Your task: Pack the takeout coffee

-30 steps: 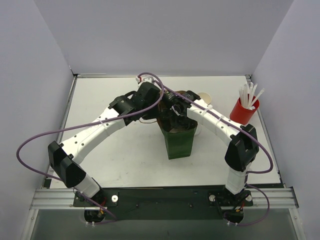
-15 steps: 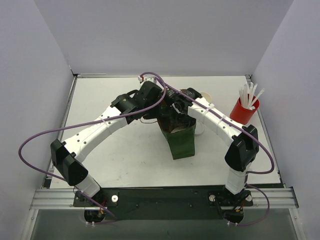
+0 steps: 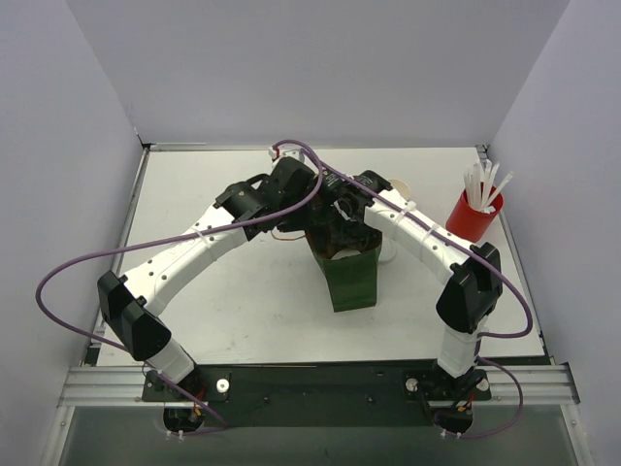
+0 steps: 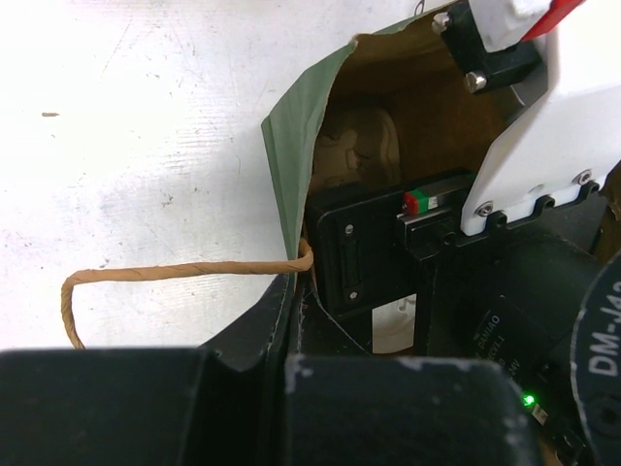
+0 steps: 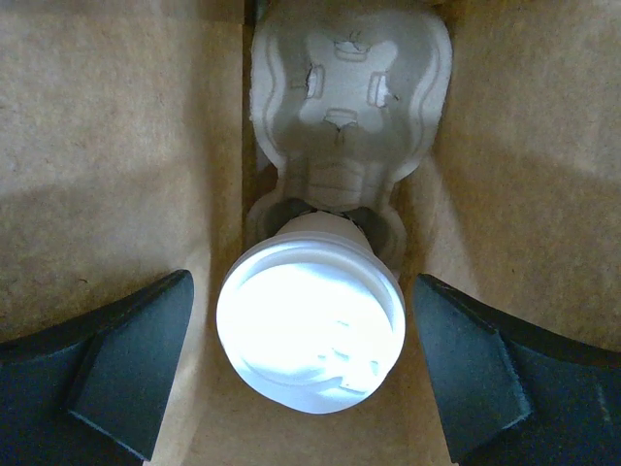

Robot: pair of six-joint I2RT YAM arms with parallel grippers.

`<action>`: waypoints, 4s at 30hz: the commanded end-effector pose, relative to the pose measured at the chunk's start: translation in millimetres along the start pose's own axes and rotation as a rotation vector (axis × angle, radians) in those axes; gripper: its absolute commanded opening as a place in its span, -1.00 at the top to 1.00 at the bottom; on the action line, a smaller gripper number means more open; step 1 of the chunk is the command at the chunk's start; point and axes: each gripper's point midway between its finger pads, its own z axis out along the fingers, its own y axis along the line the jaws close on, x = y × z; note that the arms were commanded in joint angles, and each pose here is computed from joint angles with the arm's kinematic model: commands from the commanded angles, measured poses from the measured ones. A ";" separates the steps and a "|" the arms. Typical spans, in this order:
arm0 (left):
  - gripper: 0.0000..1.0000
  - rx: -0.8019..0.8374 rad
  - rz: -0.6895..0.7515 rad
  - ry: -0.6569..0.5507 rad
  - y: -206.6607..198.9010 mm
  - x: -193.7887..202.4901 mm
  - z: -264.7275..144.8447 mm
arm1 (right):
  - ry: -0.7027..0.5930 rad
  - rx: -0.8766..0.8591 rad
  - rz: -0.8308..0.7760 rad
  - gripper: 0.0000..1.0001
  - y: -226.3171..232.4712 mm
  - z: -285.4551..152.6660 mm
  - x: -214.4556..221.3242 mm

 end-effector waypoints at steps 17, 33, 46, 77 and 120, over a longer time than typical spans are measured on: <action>1.00 -0.006 0.067 -0.007 -2.9 -10.2 -17.8 | -0.152 -0.041 0.063 -0.80 -4.3 -55.9 -29.0; 1.00 -0.013 0.063 -0.004 0.5 -6.7 -16.1 | -0.218 -0.115 0.096 -0.80 -0.3 -86.4 -38.8; 1.00 -0.027 0.055 -0.021 4.7 -10.2 -18.9 | -0.284 -0.143 0.120 -0.80 -5.8 -111.5 -44.3; 1.00 -0.061 0.046 -0.045 19.5 -16.4 -24.7 | -0.498 -0.166 0.232 -0.80 -40.1 -169.6 -57.2; -0.15 0.284 0.091 -0.149 9.4 -61.6 -53.6 | -0.445 0.428 0.606 -0.51 -277.3 -83.0 -63.5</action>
